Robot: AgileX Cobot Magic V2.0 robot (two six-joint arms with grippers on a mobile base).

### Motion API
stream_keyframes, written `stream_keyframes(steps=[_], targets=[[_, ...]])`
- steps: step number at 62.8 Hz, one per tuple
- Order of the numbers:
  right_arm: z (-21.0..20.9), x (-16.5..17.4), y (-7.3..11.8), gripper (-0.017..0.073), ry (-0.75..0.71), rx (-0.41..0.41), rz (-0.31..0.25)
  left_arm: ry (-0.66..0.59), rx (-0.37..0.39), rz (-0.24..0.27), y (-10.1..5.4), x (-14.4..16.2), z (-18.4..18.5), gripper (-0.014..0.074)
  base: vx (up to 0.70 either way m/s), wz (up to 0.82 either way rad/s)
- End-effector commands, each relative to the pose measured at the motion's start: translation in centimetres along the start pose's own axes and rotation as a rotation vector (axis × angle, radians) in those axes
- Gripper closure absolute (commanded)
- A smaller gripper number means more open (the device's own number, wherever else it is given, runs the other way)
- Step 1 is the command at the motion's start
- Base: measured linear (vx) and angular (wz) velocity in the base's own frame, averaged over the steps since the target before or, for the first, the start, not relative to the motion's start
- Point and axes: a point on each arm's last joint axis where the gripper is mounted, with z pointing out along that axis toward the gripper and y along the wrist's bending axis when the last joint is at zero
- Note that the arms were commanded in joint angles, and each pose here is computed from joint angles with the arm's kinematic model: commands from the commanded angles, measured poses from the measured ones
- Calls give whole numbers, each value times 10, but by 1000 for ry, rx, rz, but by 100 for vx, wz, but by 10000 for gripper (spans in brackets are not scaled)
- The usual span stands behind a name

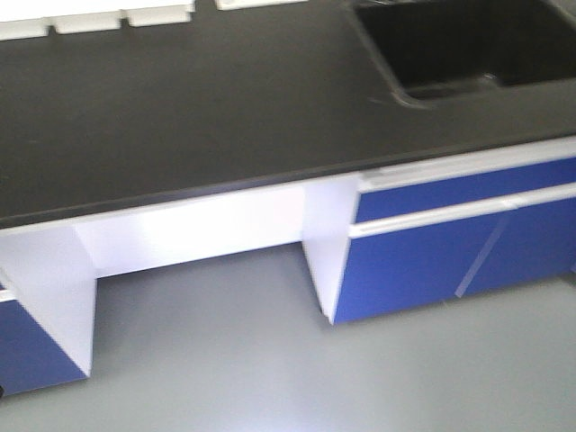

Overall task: Wipe right workspace with blue cloth
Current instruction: 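Drive the base to the other bench holding the cloth in the right gripper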

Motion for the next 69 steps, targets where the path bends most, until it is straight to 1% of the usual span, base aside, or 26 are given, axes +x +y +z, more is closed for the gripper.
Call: stream_keyframes(steps=[1, 27, 69], targets=[[-1, -17, -4, 559, -104, 36, -8, -63, 18, -6, -1, 2, 1, 599, -27, -44], [-1, -18, -4, 559, -105, 36, -8, -63, 18, -6, -1, 2, 1, 599, -24, -55], [-1, -18, -4, 559, -107, 37, -8, -63, 18, -6, -1, 2, 1, 599, -18, -76]])
